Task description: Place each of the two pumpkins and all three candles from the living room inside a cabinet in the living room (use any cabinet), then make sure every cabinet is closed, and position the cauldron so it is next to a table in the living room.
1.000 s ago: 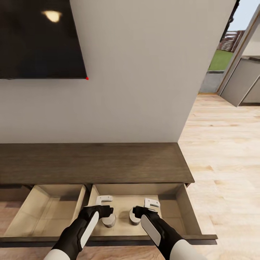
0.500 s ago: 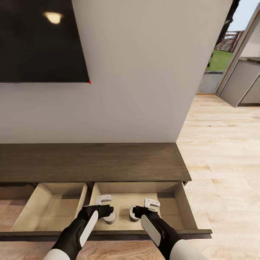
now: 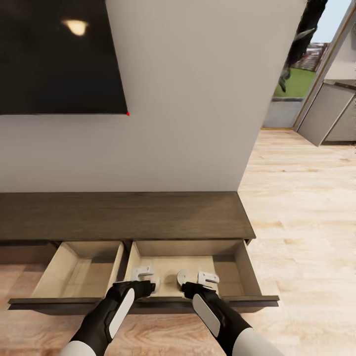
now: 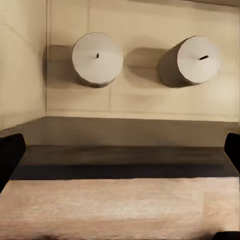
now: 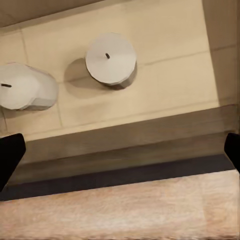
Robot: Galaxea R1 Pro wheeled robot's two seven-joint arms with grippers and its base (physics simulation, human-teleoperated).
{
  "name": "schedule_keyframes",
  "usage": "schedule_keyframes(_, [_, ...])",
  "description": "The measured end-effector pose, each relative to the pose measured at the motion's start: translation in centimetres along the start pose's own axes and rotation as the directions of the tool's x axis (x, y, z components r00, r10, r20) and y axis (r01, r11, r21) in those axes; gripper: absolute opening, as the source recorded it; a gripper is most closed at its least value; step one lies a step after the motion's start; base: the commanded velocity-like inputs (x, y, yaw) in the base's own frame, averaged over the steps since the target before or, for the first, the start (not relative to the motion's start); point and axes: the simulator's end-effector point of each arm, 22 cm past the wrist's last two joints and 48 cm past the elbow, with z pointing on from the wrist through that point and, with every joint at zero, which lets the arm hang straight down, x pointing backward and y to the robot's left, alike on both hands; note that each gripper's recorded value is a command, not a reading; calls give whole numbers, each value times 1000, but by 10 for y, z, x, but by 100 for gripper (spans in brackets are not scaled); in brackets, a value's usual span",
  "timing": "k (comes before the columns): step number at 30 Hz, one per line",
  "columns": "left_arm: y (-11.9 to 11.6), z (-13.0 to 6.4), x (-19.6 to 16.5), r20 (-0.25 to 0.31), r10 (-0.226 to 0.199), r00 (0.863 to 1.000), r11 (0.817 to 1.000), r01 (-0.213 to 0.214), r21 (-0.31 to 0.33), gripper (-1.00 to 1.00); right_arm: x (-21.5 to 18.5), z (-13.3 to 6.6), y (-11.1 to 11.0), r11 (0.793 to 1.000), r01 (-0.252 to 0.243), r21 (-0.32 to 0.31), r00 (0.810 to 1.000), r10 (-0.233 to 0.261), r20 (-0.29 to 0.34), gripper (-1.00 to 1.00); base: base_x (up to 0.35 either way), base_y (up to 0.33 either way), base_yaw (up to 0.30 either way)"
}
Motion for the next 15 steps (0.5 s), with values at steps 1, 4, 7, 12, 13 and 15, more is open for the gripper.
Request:
schedule_keyframes(1, [0, -2, -1, 0, 0, 1000, 1000, 0, 0, 100, -1, -2, 0, 1000, 0, 0, 1000, 0, 0, 100, -315, 0, 0])
schedule_keyframes(4, [-2, -6, -3, -1, 1, 1000, 1000, -1, 1, 100, -3, -6, 1, 1000, 0, 0, 1000, 0, -1, 100, -322, 0, 0])
schedule_keyframes(7, [-2, -11, -5, -1, 1, 1000, 1000, -1, 0, 100, -6, -11, 2, 1000, 0, 0, 1000, 0, -1, 100, -325, 0, 0])
schedule_keyframes(12, [-3, -20, -9, -1, 1, 1000, 1000, -1, 0, 100, -9, -19, 3, 1000, 0, 0, 1000, 0, -1, 100, -326, 0, 0])
schedule_keyframes(13, [-4, -21, -9, -2, 1, 1000, 1000, -1, 0, 100, -10, -21, 3, 1000, 0, 0, 1000, 0, -1, 100, -327, 0, 0])
schedule_keyframes(15, [-4, -24, -11, -2, 1, 1000, 1000, -1, 0, 100, -12, -24, 4, 1000, 0, 0, 1000, 0, -1, 100, -290, 0, 0])
